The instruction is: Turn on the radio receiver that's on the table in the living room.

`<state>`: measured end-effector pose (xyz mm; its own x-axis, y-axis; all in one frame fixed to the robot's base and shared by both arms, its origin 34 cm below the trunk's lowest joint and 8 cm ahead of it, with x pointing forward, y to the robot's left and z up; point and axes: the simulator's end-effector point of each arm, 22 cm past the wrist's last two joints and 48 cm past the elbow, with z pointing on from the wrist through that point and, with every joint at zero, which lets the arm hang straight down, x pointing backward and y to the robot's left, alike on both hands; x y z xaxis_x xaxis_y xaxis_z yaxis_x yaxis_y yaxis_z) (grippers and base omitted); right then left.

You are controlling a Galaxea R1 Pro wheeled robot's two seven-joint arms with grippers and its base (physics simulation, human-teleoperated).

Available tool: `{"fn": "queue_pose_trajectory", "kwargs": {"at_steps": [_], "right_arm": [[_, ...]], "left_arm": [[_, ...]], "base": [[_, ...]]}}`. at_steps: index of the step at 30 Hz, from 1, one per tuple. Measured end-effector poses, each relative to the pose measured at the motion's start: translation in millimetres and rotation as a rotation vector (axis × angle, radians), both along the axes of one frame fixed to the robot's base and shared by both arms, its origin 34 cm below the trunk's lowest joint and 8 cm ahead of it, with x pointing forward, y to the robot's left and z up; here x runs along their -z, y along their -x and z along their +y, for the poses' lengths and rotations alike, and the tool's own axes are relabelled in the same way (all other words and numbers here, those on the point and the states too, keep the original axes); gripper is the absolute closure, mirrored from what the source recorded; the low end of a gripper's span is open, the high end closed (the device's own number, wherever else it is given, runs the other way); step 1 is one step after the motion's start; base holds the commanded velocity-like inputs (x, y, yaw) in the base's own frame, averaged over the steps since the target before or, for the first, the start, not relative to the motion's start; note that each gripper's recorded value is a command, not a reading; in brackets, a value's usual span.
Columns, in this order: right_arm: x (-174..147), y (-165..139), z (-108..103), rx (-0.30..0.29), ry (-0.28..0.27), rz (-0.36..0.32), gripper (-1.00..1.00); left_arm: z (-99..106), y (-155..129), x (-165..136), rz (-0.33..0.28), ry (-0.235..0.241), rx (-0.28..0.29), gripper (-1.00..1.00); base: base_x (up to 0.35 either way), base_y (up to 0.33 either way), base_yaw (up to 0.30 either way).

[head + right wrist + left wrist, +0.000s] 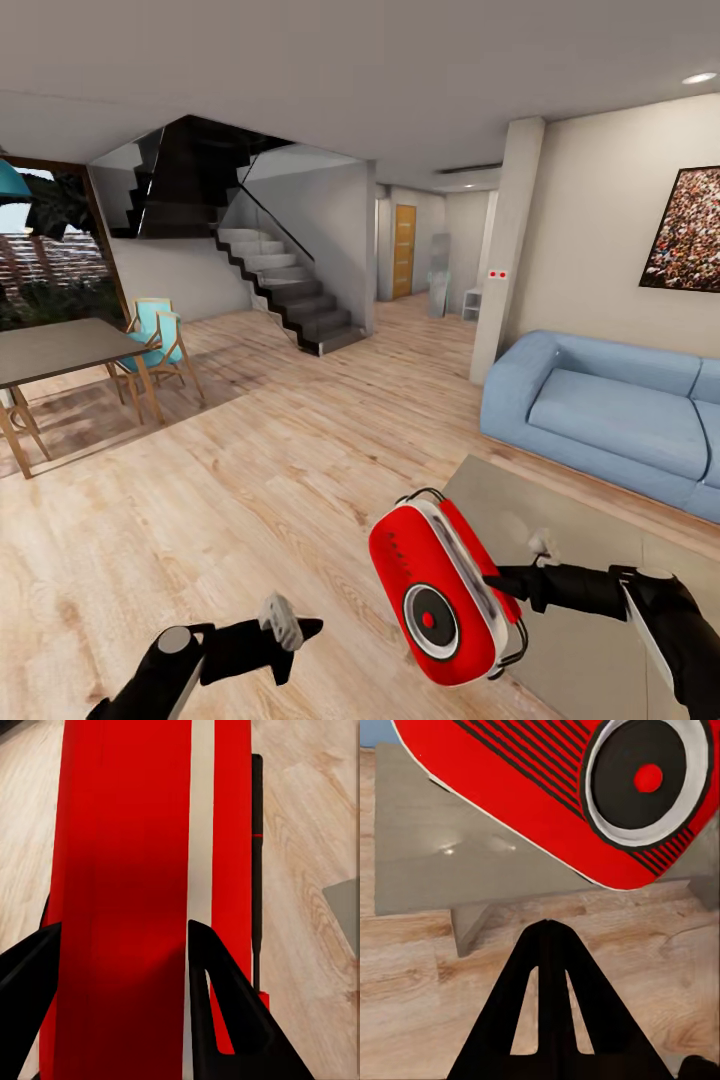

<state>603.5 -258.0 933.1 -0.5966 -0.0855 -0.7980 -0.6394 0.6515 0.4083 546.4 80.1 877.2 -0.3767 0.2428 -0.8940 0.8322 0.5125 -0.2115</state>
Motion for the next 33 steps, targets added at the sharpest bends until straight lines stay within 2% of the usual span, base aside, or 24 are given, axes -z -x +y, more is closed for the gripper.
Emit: {"fn": "queue_pose_trajectory", "kwargs": {"at_steps": [5,9,11,15,16,17,23,27,29,33], "right_arm": [[1.2,-2.8,-2.2,0.013,0.01,-0.005,1.0],[5.8,-10.4,-8.8,0.054,0.043,-0.015,1.0],[7.2,-14.1,-11.3,0.069,0.058,-0.027,1.0],[8.1,-15.7,-12.1,0.075,0.065,-0.032,1.0],[8.1,-15.9,-12.3,0.076,0.066,-0.033,1.0],[8.2,-16.1,-12.4,0.077,0.068,-0.034,1.0],[8.3,-16.7,-12.2,0.079,0.069,-0.036,1.0],[9.8,-18.8,-13.9,0.09,0.079,-0.037,1.0],[12.8,-22.5,-16.4,0.111,0.097,-0.04,1.0],[16.4,-26.9,-10.2,0.133,0.1,-0.039,1.0]], "left_arm": [[-26.9,22.0,7.0,0.01,-0.02,0.095,1.0],[-44.0,43.0,17.8,0.087,-0.048,0.15,1.0],[-48.2,42.9,8.4,0.076,-0.052,0.164,1.0],[-43.2,37.4,-2.7,0.047,-0.063,0.163,1.0],[-39.8,34.7,-4.3,0.044,-0.063,0.155,1.0],[-26.8,22.2,-10.9,0.037,-0.054,0.11,1.0],[-10.3,4.2,-16.3,0.063,-0.038,0.021,1.0],[1.5,-17.0,-18.8,0.05,-0.036,-0.082,1.0],[2.9,-21.7,-18.9,0.048,-0.035,-0.107,1.0],[-4.0,-23.9,-21.2,0.048,-0.021,-0.117,1.0]], "base": [[0.0,0.0,0.0],[0.0,0.0,0.0],[0.0,0.0,0.0],[0.0,0.0,0.0],[0.0,0.0,0.0],[0.0,0.0,0.0],[0.0,0.0,0.0],[0.0,0.0,0.0],[0.0,0.0,0.0],[0.0,0.0,0.0]]}}
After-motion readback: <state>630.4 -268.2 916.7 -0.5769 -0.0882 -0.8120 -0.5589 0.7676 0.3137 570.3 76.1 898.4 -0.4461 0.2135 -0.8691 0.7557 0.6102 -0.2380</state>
